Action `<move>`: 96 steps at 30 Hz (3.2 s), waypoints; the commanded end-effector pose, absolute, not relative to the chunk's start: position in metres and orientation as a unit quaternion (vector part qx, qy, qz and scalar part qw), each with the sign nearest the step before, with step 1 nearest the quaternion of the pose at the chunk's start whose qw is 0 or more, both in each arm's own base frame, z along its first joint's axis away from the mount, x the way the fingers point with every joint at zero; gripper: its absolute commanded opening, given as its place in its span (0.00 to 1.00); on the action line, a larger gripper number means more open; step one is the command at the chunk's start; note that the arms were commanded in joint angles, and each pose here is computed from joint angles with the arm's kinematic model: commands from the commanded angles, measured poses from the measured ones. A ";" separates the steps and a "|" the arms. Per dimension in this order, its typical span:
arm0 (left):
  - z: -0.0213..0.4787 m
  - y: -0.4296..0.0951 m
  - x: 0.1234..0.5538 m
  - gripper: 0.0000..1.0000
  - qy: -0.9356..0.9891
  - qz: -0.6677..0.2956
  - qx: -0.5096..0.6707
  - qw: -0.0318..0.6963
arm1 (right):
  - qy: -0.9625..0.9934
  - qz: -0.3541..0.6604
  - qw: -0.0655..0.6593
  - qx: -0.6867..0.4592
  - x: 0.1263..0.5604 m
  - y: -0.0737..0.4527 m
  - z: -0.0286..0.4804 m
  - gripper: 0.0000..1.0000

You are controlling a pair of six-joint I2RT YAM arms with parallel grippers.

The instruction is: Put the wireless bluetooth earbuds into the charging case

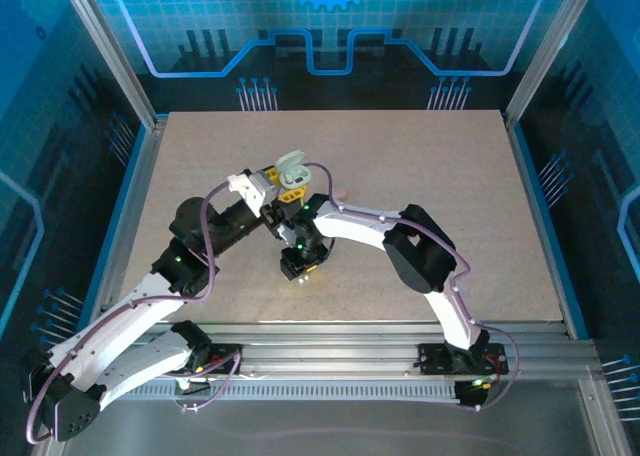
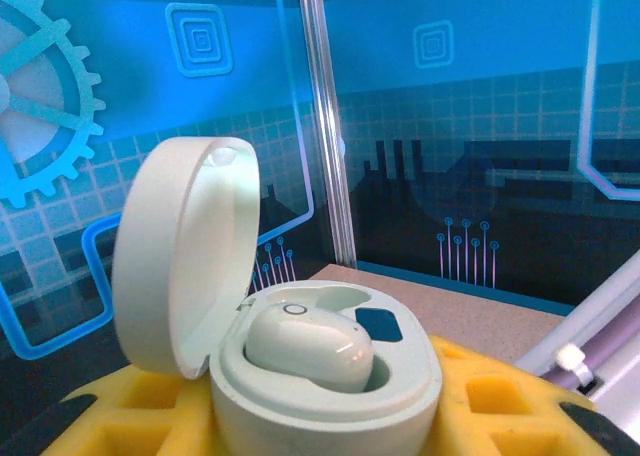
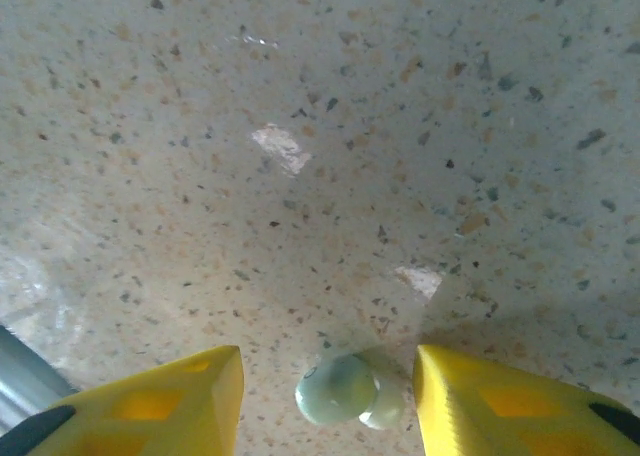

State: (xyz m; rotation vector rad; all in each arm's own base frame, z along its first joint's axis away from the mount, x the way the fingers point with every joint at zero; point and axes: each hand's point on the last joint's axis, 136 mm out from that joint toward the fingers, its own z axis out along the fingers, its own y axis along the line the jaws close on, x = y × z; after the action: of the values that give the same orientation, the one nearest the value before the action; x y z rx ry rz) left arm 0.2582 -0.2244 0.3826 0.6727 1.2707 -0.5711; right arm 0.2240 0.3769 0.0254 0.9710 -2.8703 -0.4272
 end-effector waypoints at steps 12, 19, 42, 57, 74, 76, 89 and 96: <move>0.400 -0.219 0.256 0.36 0.555 -0.246 0.300 0.736 | -0.934 -0.003 0.048 0.355 0.224 0.349 0.018 0.37; 0.399 -0.224 0.259 0.37 0.557 -0.252 0.304 0.731 | -0.953 -0.016 0.021 0.301 0.240 0.330 0.030 0.35; 0.396 -0.226 0.262 0.37 0.559 -0.257 0.301 0.728 | -0.970 -0.116 -0.016 0.214 0.266 0.308 0.063 0.43; 0.395 -0.224 0.261 0.37 0.561 -0.254 0.300 0.729 | -0.974 -0.124 0.038 0.185 0.257 0.312 0.032 0.43; 0.395 -0.226 0.262 0.36 0.561 -0.259 0.299 0.727 | -0.968 -0.157 0.066 0.183 0.249 0.325 0.017 0.42; 0.395 -0.227 0.262 0.37 0.561 -0.261 0.299 0.726 | -0.967 -0.162 0.068 0.183 0.249 0.326 0.014 0.41; 0.395 -0.228 0.263 0.37 0.561 -0.262 0.300 0.725 | -0.957 -0.202 0.058 0.201 0.246 0.347 0.037 0.39; 0.395 -0.228 0.263 0.37 0.561 -0.263 0.301 0.725 | -0.951 -0.211 0.062 0.219 0.241 0.360 0.040 0.39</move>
State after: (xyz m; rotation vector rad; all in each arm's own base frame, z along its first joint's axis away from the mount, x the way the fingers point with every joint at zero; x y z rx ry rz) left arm 0.2667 -0.2304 0.3706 0.6815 1.3069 -0.5742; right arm 0.2467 0.3481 0.0339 0.6180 -2.9013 -0.6049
